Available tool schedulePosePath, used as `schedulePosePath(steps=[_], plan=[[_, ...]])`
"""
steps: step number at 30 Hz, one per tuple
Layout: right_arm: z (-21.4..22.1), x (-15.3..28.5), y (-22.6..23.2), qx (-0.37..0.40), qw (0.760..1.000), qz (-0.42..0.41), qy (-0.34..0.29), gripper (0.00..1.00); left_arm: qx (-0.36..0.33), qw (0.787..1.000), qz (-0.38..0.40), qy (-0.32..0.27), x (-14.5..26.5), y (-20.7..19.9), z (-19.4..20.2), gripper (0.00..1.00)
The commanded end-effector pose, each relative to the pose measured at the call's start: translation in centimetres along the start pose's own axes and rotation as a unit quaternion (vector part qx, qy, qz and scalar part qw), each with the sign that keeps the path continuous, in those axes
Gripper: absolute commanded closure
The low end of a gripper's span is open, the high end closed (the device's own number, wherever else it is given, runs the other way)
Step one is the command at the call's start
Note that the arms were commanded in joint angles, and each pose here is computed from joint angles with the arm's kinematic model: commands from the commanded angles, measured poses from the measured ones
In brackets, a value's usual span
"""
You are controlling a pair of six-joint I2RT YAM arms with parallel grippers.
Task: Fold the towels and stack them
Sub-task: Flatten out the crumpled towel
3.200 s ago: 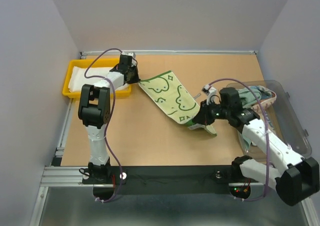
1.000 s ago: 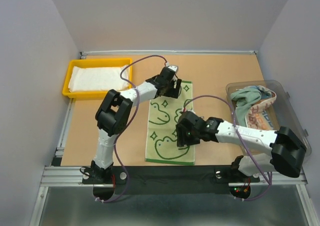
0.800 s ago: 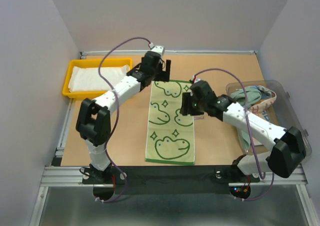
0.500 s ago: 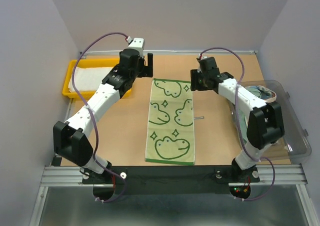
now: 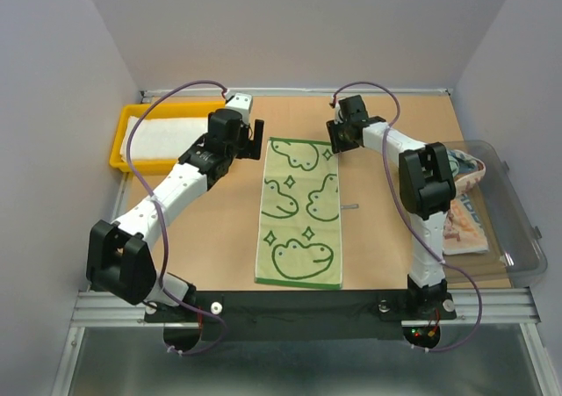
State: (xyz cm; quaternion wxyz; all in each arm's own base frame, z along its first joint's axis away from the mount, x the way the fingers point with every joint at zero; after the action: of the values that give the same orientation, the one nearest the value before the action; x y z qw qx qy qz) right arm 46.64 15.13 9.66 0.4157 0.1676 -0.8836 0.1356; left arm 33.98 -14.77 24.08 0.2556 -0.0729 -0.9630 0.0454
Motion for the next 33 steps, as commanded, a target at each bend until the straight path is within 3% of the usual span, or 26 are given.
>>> schedulePosePath(steps=[1,14,23,26,28,33], plan=[[-3.4,-0.7,-0.3,0.028,0.998,-0.010,-0.053,0.55,-0.005,0.999,-0.001,-0.034,0.4,0.1,-1.5,0.05],[-2.3,-4.0,-0.8,0.030,0.999,0.000,-0.034,0.53,-0.009,1.000,0.004,-0.012,-0.6,-0.2,-0.6,0.06],[-1.1,-6.0,-0.4,0.040,0.997,-0.057,-0.027,0.55,-0.019,0.999,0.008,0.026,-2.9,-0.8,0.5,0.07],[-0.1,-6.6,0.0,0.046,0.996,-0.072,-0.018,0.63,-0.019,0.999,0.002,0.045,-4.3,-1.1,0.6,0.08],[0.5,-6.8,0.1,0.051,0.996,-0.074,-0.010,0.74,-0.020,0.998,-0.001,0.059,-5.5,-1.5,0.8,0.10],[1.1,-6.7,0.2,0.061,0.995,-0.077,-0.004,0.85,-0.017,0.998,-0.018,0.065,-8.4,-2.0,0.5,0.16]])
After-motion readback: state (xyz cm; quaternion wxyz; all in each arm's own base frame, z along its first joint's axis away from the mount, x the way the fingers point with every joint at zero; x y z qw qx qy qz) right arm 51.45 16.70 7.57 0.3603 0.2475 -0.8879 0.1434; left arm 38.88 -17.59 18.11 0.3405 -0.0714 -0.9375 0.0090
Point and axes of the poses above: each gripper's point midway between its finger pads, its own x axis back along the fingers, its own y axis along the line the jaws close on, z = x × y, the point moved 6 cm from there along x, back along the fingers, and after that the axes turned 10 degrees about x, right-handed, at the moved point
